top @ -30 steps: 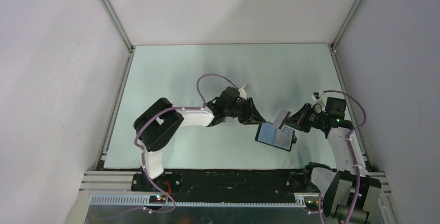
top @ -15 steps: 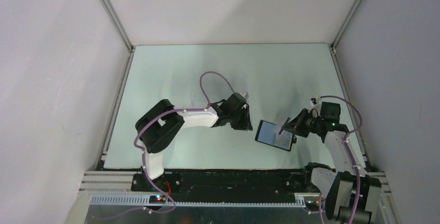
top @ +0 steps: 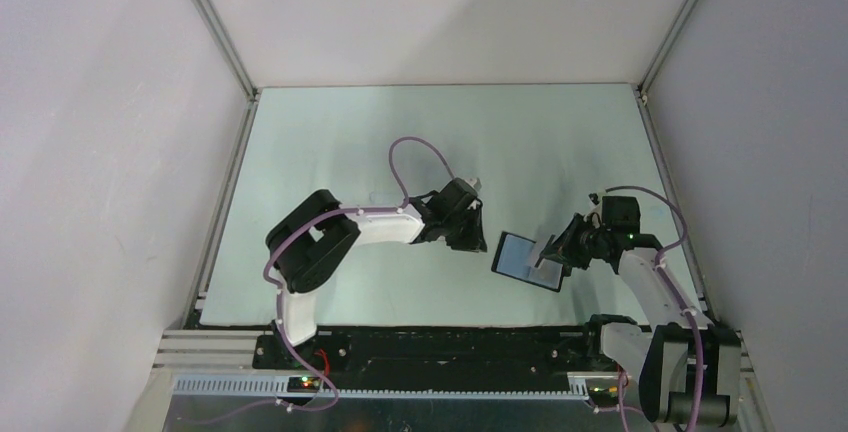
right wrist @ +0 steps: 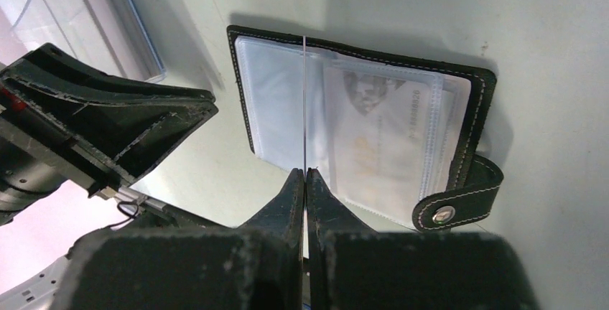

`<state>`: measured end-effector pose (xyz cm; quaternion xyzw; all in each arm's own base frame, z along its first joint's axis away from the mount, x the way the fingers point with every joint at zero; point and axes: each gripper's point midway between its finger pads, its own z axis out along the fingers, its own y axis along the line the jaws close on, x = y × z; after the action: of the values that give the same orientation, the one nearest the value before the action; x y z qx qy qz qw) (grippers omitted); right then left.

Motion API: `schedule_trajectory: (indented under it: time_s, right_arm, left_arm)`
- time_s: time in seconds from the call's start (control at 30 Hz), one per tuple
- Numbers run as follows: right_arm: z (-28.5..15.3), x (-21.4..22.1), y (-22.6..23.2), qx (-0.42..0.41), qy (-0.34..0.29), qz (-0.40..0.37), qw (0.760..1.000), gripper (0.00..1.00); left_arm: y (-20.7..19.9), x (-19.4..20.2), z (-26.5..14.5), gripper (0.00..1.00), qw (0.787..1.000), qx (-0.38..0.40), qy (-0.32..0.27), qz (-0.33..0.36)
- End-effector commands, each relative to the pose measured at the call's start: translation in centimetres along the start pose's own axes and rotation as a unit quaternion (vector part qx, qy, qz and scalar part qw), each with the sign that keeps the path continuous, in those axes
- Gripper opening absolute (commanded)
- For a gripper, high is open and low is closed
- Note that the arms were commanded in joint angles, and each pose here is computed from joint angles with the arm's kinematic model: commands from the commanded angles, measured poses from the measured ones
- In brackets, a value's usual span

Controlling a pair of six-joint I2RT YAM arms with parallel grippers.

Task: Put the credit cards into the card holder
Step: Insert the credit card into the card holder.

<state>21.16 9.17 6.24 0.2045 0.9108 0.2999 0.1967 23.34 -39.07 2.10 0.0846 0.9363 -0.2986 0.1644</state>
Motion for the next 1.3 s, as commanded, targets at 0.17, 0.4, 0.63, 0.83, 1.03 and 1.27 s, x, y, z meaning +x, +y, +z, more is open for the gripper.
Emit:
schedule_trajectory:
  time_s: [0.17,0.4,0.63,0.83,1.03,1.27]
  right_arm:
    - [0.4,-0.4,-0.9,0.034,-0.003,0.010,0.999,0.00]
    - [0.8,0.1,-0.3,0.011,0.014,0.003,1.000,0.00]
    - [1.2,1.2,1.4,-0.042,0.042,-0.010,0.998,0.00]
    - [2.1,2.5,1.4,-0.042,0.071,-0.018,0.996,0.00]
    - [3.0,3.3,1.7,-0.047,0.093,-0.026,0.994,0.00]
    - [4.0,4.6,2.6,-0.059,0.127,-0.041,0.989,0.00]
  left_arm:
    - [-0.1,-0.3,0.8,0.29,1.000,-0.005,0.001,0.017]
    - [-0.1,-0.3,0.9,0.29,1.000,-0.004,0.003,0.017]
    - [0.4,-0.4,0.9,0.26,1.000,-0.013,-0.001,0.011]
    - [1.3,-0.5,0.7,0.23,1.000,-0.026,-0.006,0.000]
    - [2.0,-0.5,0.3,0.23,0.999,-0.035,-0.010,-0.007]
    - [2.7,-0.2,-0.1,0.23,0.999,-0.046,-0.012,-0.019]
